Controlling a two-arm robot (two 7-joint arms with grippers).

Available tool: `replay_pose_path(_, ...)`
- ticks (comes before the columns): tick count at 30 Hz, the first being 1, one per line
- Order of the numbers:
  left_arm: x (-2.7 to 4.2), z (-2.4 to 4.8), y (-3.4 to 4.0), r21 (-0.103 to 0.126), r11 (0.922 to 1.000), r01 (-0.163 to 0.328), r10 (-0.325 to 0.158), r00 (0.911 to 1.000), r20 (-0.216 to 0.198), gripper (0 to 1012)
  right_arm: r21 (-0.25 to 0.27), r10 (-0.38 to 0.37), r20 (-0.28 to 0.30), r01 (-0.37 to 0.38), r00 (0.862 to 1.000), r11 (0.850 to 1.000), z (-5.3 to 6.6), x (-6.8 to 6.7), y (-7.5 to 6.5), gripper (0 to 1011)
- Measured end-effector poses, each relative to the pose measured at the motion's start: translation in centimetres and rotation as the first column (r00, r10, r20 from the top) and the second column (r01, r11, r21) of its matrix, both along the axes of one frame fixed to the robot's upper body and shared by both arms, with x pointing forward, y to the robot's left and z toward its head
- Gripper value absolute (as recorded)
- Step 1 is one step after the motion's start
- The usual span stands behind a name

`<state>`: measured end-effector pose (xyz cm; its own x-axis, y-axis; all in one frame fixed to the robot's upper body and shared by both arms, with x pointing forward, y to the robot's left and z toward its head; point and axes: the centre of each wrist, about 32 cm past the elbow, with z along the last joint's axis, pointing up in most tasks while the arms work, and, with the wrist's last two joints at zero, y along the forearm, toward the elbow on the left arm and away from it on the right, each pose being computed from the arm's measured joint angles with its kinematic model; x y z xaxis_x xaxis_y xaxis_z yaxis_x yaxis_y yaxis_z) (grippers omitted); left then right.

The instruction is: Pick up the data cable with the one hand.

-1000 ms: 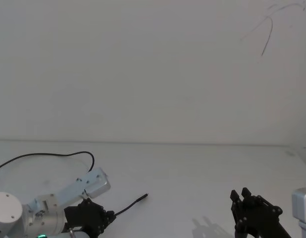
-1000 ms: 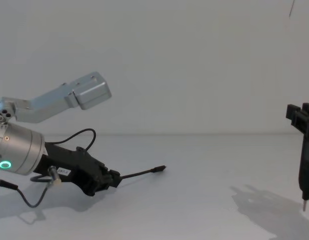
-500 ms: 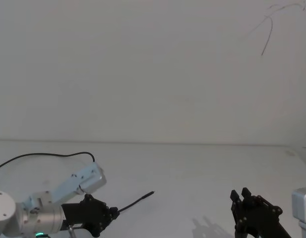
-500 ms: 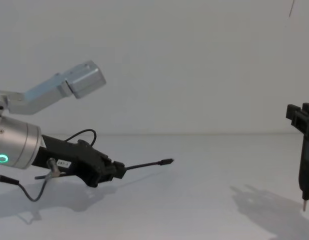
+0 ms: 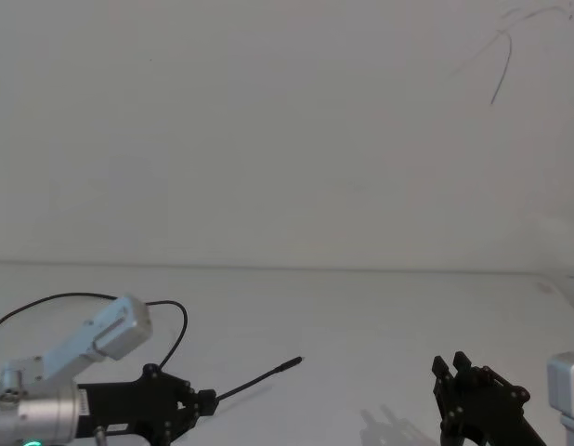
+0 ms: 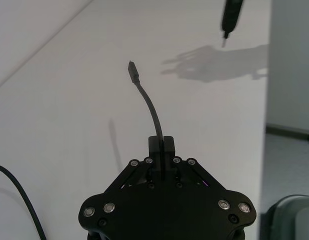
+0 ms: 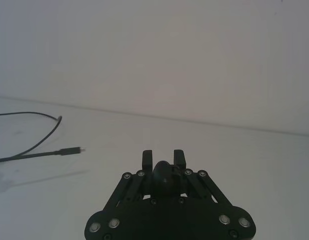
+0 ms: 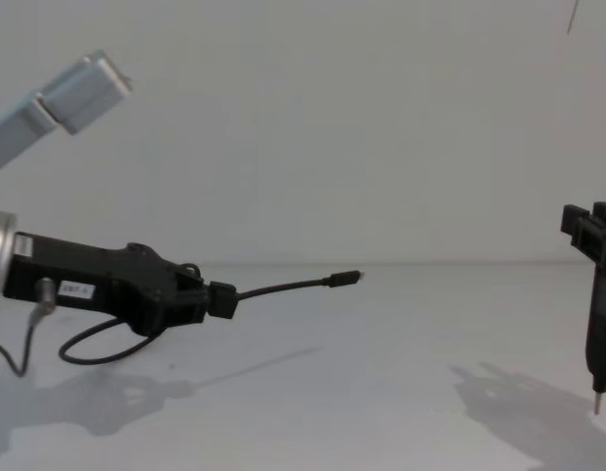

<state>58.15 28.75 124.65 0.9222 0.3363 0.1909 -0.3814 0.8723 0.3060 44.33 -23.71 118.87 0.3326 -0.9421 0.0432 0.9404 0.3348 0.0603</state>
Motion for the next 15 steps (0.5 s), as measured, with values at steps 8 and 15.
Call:
replay_pose_path(8,-1.18,0.14,1.62,-0.038,0.9981,0.048,-0.049,0.9984,-0.029,40,0.001,0.000,0.000,0.000,1.000,1.000,0.0,0.0,0.0,251)
replay_pose_path(15,-1.78,0.19,2.36,-0.053,0.9961,0.070,-0.072,0.9965,-0.043,40,0.025,0.018,0.014,-0.019,1.000,1.000,0.5,0.1,0.3,251)
